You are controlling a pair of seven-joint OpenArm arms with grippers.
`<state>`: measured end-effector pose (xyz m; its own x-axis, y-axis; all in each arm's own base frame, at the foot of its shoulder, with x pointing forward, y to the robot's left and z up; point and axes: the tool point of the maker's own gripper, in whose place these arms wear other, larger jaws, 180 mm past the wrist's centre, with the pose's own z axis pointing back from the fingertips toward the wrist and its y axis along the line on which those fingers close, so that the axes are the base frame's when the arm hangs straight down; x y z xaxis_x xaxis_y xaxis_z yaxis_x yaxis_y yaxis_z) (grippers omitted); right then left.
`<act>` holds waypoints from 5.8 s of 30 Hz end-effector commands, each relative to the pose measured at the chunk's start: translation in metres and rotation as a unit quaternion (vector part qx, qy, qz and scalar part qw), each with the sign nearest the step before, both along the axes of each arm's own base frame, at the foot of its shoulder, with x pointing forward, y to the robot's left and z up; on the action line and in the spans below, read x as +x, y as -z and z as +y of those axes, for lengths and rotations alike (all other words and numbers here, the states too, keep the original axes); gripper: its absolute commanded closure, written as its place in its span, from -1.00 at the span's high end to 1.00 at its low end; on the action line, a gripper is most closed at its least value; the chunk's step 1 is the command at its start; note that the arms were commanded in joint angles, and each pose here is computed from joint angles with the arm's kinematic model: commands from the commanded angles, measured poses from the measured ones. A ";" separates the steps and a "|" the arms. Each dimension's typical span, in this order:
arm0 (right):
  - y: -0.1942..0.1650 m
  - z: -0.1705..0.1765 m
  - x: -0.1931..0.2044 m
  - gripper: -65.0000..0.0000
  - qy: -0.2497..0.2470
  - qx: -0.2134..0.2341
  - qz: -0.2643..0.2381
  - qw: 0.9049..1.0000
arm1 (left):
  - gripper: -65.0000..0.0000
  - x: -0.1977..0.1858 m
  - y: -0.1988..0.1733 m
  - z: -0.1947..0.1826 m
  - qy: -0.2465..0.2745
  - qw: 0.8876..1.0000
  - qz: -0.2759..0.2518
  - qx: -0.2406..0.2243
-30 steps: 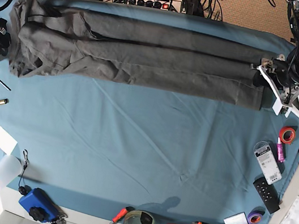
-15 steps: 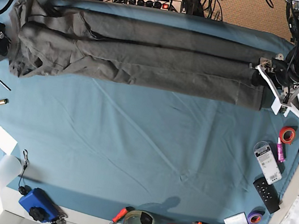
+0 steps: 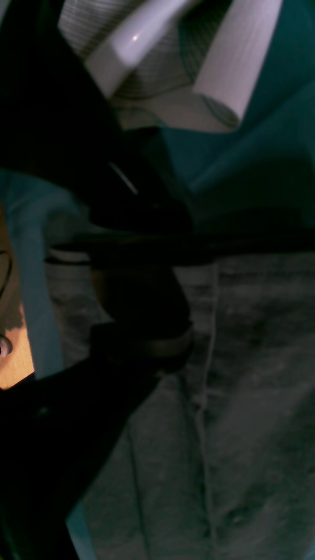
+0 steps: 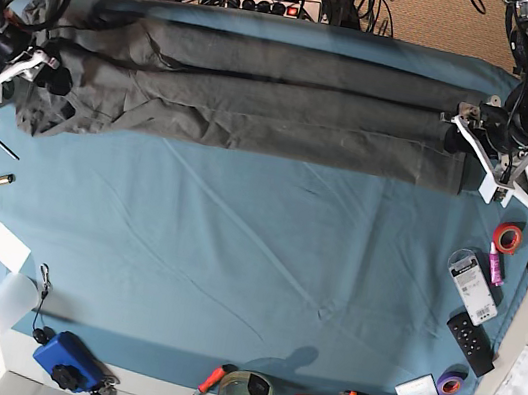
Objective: Fold the T-shirt properly
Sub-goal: 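Grasp the end of the folded strip with the left gripper, then carry the strip end with the left gripper toward the right gripper, folding it over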
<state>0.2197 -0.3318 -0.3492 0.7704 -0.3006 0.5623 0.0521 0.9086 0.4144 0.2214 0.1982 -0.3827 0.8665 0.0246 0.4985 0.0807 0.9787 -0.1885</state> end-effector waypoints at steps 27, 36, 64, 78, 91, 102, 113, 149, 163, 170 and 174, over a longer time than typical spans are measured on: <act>-0.011 -0.011 0.006 -0.26 0.004 -0.026 -0.015 1.000 | -1.00 -0.021 0.032 -0.032 -0.024 0.995 0.041 -0.090; -0.011 -0.011 0.007 -0.26 0.004 -0.026 -0.016 1.000 | -1.00 -0.011 -0.002 0.000 -0.008 1.000 0.012 0.007; -0.011 -0.016 0.008 -0.26 0.012 -0.037 -0.019 0.999 | -1.00 -0.027 -0.110 -0.108 0.196 0.958 -0.177 -0.116; -0.011 -0.027 0.006 -0.26 0.028 -0.056 -0.018 0.998 | -1.00 -0.030 -0.100 -0.210 0.287 0.936 -0.176 -0.104; -0.030 -0.063 -0.008 -0.26 0.092 -0.068 -0.041 0.993 | -1.00 -0.022 -0.119 -0.287 0.303 0.920 -0.216 -0.126; -0.031 -0.064 -0.007 -0.26 0.092 -0.070 -0.043 0.992 | -1.00 -0.022 -0.116 -0.339 0.329 0.911 -0.196 -0.152; -0.036 -0.069 -0.006 -0.26 0.091 -0.078 -0.045 0.992 | -1.00 -0.034 -0.125 -0.360 0.399 0.872 -0.233 -0.160; -0.038 -0.086 -0.004 -0.26 0.115 -0.121 -0.056 0.984 | -1.00 0.007 -0.103 -0.381 0.413 0.879 -0.193 -0.142; -0.038 -0.086 -0.004 -0.26 0.115 -0.121 -0.056 0.984 | -0.12 0.004 -0.116 -0.389 0.447 0.850 -0.233 -0.152; -0.038 -0.086 -0.004 -0.26 0.115 -0.121 -0.056 0.984 | -0.32 0.027 -0.108 -0.368 0.417 0.879 -0.219 -0.076; -0.038 -0.086 -0.004 -0.26 0.114 -0.121 -0.056 0.984 | -0.65 0.044 -0.098 -0.348 0.399 0.891 -0.216 0.001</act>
